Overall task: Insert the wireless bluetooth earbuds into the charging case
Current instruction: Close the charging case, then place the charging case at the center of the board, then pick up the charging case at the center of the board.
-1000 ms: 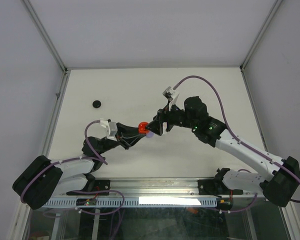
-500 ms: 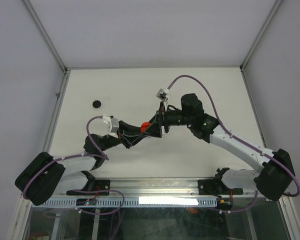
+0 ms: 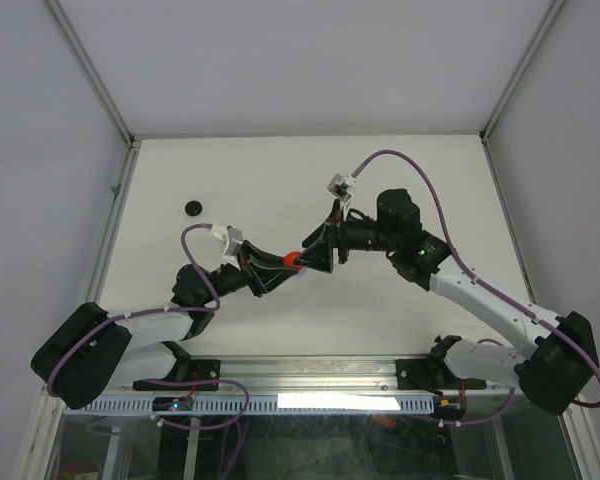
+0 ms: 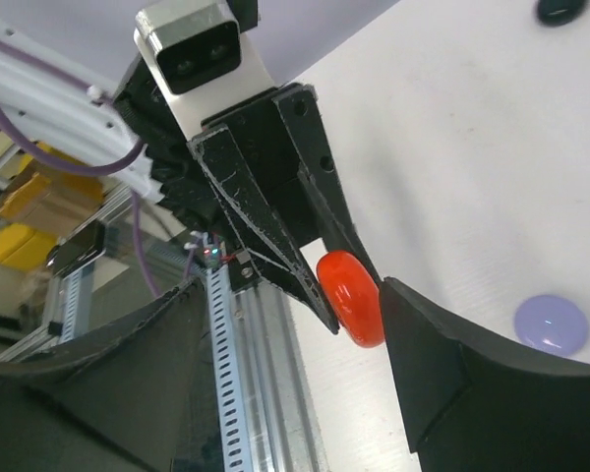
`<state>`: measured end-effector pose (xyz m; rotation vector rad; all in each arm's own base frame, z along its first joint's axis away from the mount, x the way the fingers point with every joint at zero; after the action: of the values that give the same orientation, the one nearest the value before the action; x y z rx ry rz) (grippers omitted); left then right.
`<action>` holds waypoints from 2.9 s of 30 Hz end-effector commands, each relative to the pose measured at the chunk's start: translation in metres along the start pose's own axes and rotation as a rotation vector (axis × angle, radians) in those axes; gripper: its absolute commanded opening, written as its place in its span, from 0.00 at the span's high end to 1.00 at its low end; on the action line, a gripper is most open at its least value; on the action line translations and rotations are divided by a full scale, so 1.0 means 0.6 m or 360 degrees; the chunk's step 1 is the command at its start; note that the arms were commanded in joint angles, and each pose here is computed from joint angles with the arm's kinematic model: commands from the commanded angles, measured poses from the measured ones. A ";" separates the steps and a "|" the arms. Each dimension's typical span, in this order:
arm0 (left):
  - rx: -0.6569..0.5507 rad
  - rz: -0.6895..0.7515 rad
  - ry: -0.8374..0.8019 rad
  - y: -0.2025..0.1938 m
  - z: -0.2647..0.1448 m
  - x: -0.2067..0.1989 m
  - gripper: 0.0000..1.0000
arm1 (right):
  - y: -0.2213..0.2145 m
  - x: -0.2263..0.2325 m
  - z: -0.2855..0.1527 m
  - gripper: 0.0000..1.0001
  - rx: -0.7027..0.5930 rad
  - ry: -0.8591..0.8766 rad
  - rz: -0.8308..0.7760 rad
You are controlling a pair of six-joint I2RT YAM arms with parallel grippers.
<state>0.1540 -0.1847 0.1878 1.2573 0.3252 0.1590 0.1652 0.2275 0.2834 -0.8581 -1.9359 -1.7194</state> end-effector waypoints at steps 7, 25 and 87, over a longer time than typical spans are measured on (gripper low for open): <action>0.0346 -0.0675 0.0481 -0.043 -0.022 0.007 0.91 | -0.004 -0.034 -0.058 0.23 -0.0339 -0.0709 -0.0134; 0.0823 -0.1367 0.0977 -0.138 -0.023 0.031 0.83 | -0.050 -0.072 -0.097 0.22 -0.0447 -0.1083 -0.0122; 0.0794 -0.0896 0.2699 0.063 -0.135 0.455 0.09 | -0.063 -0.089 -0.120 0.17 -0.0442 -0.1301 -0.0180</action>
<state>0.3633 -0.0271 0.1514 1.3382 2.2028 0.6596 0.1649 0.1431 0.2265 -1.8214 -2.2758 -1.8332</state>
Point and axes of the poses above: each gripper's point midway between its finger pads, its own z axis out along the fingers, its own x axis along the line the jaws close on, y = z × x, the point moved 10 cm from there along -z, back along the fingers, and after that the axes turned 10 degrees about z, right-handed, at the moved point
